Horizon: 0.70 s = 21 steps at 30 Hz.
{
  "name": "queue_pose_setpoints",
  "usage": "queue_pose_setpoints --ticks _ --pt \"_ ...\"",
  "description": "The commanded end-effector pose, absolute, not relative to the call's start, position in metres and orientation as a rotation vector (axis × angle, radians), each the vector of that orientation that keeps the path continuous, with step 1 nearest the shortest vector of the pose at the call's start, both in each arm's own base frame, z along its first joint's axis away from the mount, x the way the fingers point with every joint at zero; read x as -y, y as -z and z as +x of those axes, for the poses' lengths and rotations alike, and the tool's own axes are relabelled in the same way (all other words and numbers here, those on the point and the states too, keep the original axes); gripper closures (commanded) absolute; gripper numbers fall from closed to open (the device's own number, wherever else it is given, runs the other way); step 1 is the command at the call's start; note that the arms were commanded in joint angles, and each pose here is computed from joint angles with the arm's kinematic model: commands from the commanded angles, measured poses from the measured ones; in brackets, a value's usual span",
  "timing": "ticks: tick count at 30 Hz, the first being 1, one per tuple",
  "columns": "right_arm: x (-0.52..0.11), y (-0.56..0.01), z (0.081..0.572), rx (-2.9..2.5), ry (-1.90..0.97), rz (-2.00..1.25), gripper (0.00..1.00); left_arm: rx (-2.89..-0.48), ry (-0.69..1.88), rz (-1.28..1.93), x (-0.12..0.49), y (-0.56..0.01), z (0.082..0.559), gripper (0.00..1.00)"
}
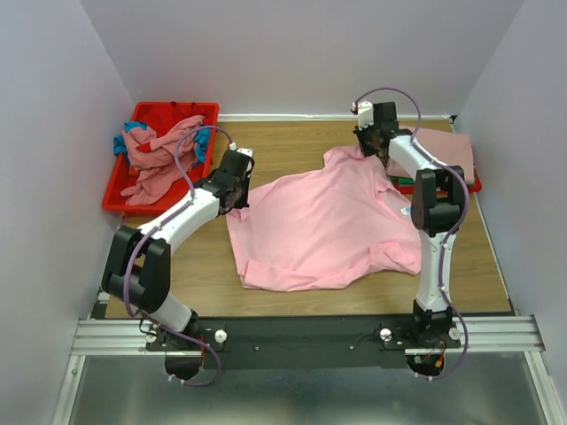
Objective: Fold and stack the t-shirts
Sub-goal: Flatten the tshirt out
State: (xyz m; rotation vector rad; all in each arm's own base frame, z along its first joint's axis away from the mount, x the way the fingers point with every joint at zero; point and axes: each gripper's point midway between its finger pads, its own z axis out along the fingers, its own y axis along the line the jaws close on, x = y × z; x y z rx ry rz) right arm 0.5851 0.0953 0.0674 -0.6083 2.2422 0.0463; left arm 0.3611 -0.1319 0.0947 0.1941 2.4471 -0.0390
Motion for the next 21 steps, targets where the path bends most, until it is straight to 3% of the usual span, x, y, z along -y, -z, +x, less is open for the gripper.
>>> queue_pose_setpoints --ticks 1,9,21 --pt "-0.101 -0.117 0.593 -2.142 -0.052 -0.589 0.99 -2.423 0.11 0.202 0.14 -0.113 0.359 0.96" --pt "-0.102 -0.111 0.589 -2.156 -0.072 -0.591 0.99 -2.515 0.165 0.25 0.149 -0.073 0.352 0.96" --pt "-0.103 -0.092 0.584 -2.189 -0.091 -0.608 1.0 -2.591 0.015 0.215 0.137 -0.032 0.366 0.91"
